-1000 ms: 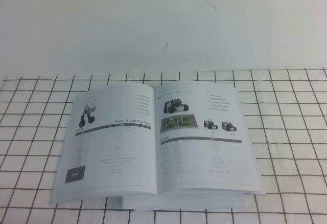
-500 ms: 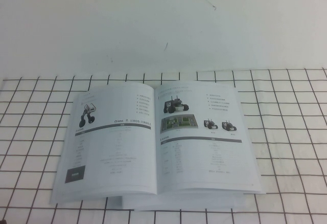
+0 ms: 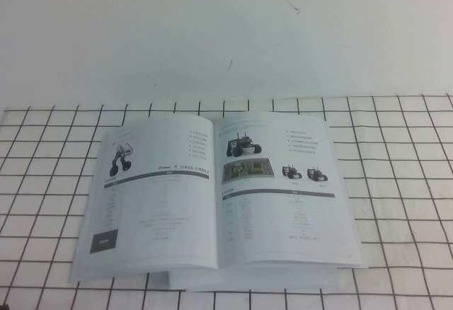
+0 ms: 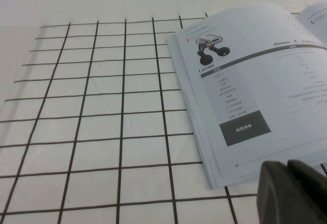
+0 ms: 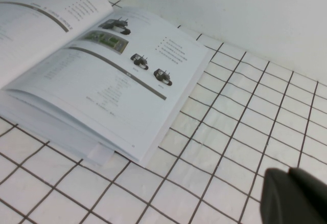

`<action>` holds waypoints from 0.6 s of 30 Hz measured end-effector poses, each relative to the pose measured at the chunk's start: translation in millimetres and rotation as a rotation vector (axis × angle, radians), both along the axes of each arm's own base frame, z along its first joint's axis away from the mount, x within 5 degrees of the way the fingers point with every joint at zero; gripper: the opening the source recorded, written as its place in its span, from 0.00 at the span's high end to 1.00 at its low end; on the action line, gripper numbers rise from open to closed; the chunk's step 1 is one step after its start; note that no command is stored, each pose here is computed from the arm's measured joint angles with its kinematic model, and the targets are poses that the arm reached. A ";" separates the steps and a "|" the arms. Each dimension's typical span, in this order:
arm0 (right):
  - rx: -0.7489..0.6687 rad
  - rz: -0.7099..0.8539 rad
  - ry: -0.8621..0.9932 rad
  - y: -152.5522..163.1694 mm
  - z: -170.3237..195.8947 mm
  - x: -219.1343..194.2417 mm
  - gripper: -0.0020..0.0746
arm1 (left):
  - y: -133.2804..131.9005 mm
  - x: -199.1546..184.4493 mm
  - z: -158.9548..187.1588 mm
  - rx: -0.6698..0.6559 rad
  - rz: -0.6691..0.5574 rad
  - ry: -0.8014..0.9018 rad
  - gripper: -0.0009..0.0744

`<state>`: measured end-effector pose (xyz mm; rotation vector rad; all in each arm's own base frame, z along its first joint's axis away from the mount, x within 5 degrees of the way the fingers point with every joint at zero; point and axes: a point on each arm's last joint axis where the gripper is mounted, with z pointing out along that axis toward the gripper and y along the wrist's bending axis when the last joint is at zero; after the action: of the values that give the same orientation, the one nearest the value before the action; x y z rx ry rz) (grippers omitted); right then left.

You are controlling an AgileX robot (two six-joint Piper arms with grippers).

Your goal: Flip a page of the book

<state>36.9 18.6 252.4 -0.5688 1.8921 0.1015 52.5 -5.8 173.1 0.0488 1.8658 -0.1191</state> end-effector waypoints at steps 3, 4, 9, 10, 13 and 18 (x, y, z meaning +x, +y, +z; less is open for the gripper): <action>0.000 0.000 0.000 0.0 0.0 0.0 0.98 | 0.0 0.0 0.0 0.000 0.000 0.000 0.99; -0.026 0.005 -0.011 -0.6 0.1 0.3 0.98 | 0.0 0.0 0.0 0.000 0.000 0.000 0.99; -0.113 -0.068 -0.092 -6.5 -8.6 1.6 0.98 | -0.2 0.0 0.0 -0.005 0.000 0.001 0.99; -0.116 -0.098 -0.109 -7.8 -14.4 2.9 0.98 | -0.2 0.0 0.0 -0.005 0.000 0.001 0.99; -0.094 -0.208 -0.147 -11.8 -35.5 7.6 0.98 | -0.2 -0.1 -0.1 -0.005 0.000 0.002 0.99; -0.061 -0.345 -0.173 -17.9 -64.6 15.0 0.98 | -0.3 -0.1 -0.1 -0.009 -0.001 0.003 0.99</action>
<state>51.8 0.7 187.8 -0.2755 1.8006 -0.2242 52.4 -6.1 173.0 0.0431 1.8679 -0.1281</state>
